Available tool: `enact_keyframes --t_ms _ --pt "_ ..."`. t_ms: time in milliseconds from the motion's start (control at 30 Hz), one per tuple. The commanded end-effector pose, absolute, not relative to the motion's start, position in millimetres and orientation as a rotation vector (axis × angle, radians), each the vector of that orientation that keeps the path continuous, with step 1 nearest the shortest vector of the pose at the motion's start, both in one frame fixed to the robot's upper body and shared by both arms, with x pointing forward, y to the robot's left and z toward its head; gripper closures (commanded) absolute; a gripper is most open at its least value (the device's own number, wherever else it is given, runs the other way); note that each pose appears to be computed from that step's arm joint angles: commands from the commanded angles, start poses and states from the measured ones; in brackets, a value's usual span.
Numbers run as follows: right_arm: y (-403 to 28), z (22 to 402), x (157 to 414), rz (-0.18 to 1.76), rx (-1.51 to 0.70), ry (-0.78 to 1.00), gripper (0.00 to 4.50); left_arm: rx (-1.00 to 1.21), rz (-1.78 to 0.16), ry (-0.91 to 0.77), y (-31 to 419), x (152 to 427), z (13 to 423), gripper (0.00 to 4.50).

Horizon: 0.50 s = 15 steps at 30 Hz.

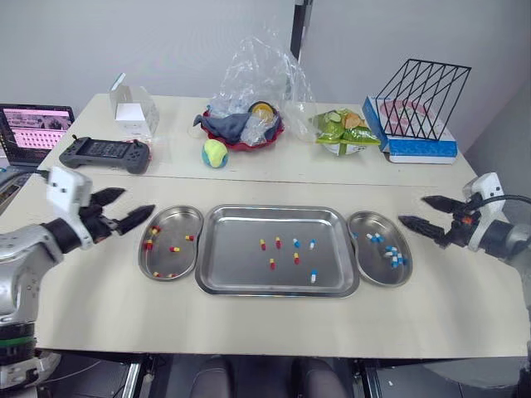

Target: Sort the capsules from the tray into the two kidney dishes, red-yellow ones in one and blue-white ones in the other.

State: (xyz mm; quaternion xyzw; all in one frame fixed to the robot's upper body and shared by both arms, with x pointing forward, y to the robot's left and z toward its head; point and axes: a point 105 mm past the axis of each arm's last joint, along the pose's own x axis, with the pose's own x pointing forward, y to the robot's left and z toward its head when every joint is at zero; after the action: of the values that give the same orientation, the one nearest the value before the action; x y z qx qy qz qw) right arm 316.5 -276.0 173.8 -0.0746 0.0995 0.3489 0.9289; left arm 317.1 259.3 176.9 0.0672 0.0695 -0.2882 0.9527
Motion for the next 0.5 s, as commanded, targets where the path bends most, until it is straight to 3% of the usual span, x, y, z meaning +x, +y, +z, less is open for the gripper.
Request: enact_keyframes --t_ms 33,233,500 --pt "-263.6 199.2 303.7 0.783 -0.169 0.157 0.02 0.176 -0.711 0.135 217.6 314.6 184.5 0.00" --pt "-249.6 205.1 285.5 0.852 -0.186 0.178 0.02 0.202 -0.873 0.177 164.1 313.0 185.6 0.00" --pt "-255.2 199.4 275.9 0.804 -0.224 0.207 0.02 0.231 -1.083 0.272 101.1 297.5 157.3 0.00"
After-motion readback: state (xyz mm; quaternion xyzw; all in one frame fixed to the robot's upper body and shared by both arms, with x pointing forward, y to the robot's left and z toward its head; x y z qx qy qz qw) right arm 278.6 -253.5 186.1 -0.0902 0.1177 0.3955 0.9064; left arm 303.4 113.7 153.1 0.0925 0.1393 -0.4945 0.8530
